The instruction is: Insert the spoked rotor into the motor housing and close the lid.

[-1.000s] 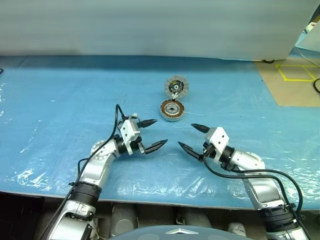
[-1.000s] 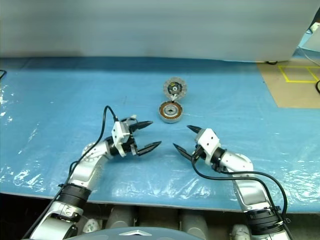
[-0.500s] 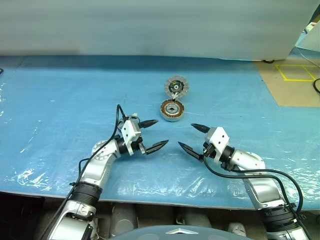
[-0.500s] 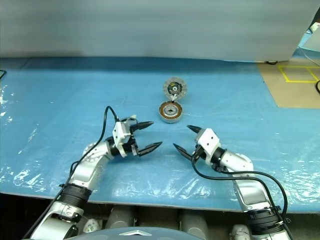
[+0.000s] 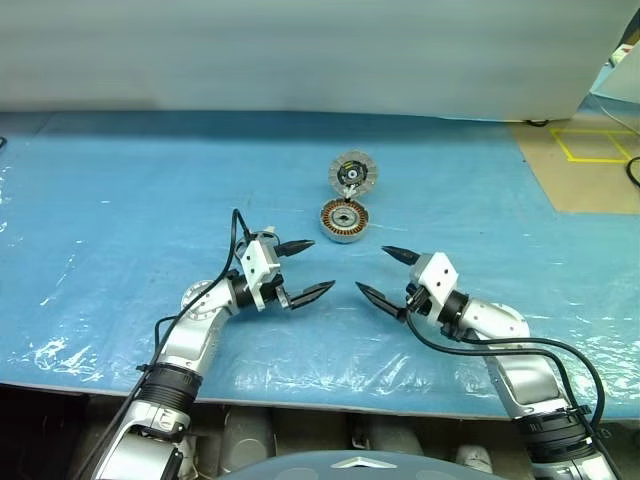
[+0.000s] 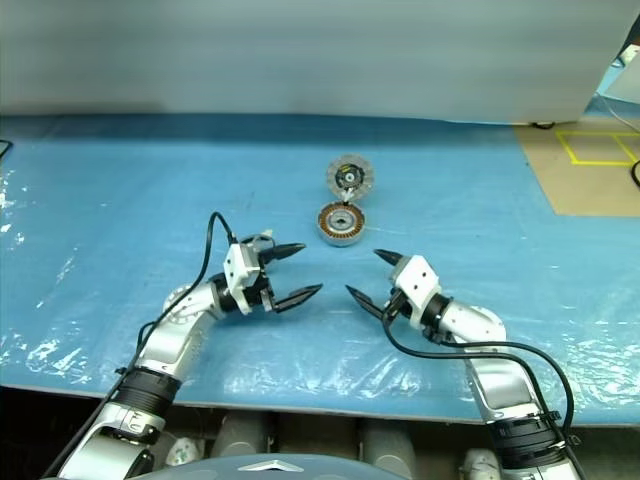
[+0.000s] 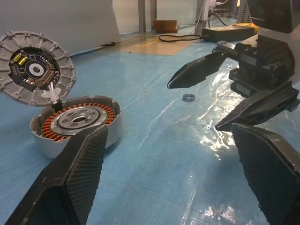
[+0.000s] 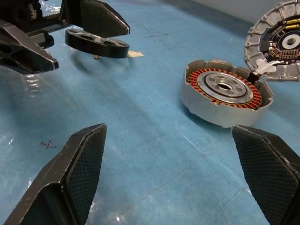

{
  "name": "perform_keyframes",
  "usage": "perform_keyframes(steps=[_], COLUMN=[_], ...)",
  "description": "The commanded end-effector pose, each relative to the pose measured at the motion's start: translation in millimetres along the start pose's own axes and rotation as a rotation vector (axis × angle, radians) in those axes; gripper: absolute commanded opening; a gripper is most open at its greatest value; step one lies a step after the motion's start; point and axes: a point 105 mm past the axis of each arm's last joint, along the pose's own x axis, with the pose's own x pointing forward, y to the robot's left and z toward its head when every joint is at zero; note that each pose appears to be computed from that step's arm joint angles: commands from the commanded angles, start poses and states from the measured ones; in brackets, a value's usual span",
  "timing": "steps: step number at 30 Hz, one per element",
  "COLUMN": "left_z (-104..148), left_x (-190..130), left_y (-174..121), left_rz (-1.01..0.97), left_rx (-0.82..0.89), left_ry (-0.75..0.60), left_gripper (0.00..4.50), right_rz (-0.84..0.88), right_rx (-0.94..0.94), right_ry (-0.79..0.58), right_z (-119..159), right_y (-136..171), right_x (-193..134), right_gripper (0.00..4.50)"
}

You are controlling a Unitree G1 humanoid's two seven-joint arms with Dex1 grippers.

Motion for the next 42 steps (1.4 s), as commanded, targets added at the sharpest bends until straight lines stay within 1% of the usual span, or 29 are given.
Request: perform_keyframes(steps=[1, 4, 7, 10, 13, 15, 18, 25, 28, 32, 34, 35, 36, 39, 40, 42], left_z=[6, 6, 6, 6, 6, 7, 7, 6, 5, 5, 5, 5, 4, 4, 4, 5], left_x=[-3, -6, -8, -9, -9, -9, -11, -13, -12, -11, -11, -11, -10, -10, -10, -9], left_y=[2, 5, 7, 8, 9, 9, 8, 7, 6, 6, 5, 5, 5, 5, 5, 5], left_rz=[0.002, 0.011, 0.017, 0.020, 0.027, 0.030, 0.040, 0.054, 0.054, 0.051, 0.049, 0.049, 0.048, 0.046, 0.046, 0.047], left_rx=[0.027, 0.031, 0.035, 0.037, 0.040, 0.042, 0.043, 0.044, 0.043, 0.041, 0.041, 0.041, 0.041, 0.039, 0.039, 0.039], left_ry=[-0.013, -0.008, -0.004, -0.001, -0.002, -0.003, -0.003, 0.003, 0.003, 0.002, 0.002, 0.002, 0.003, 0.003, 0.003, 0.000], left_gripper=[4.42, 4.42, 4.42, 4.42, 4.42, 4.42, 4.42, 4.42, 4.50, 4.50, 4.50, 4.50, 4.50, 4.50, 4.50, 4.50], right_rz=[0.016, 0.064, 0.103, 0.171, 0.231, 0.262, 0.270, 0.284, 0.286, 0.287, 0.282, 0.279, 0.277, 0.264, 0.258, 0.252], right_rx=[-0.040, -0.083, -0.145, -0.221, -0.244, -0.292, -0.325, -0.368, -0.389, -0.419, -0.432, -0.436, -0.440, -0.444, -0.443, -0.448], right_ry=[-0.049, -0.022, 0.033, 0.095, 0.157, 0.221, 0.271, 0.307, 0.328, 0.334, 0.333, 0.331, 0.329, 0.314, 0.304, 0.288], right_z=[25, 37, 47, 51, 47, 37, 27, 15, 8, 4, 3, 3, 4, 7, 9, 13], right_y=[-7, -14, -27, -33, -36, -40, -48, -50, -50, -49, -49, -49, -49, -49, -49, -48], right_x=[7, 18, 30, 42, 52, 58, 65, 75, 77, 76, 76, 76, 76, 79, 80, 82], right_gripper=[4.50, 4.50, 4.50, 4.50, 4.50, 4.50, 4.50, 4.50, 3.89, 2.50, 1.88, 1.45, 1.19, 0.15, 0.02, 0.02])
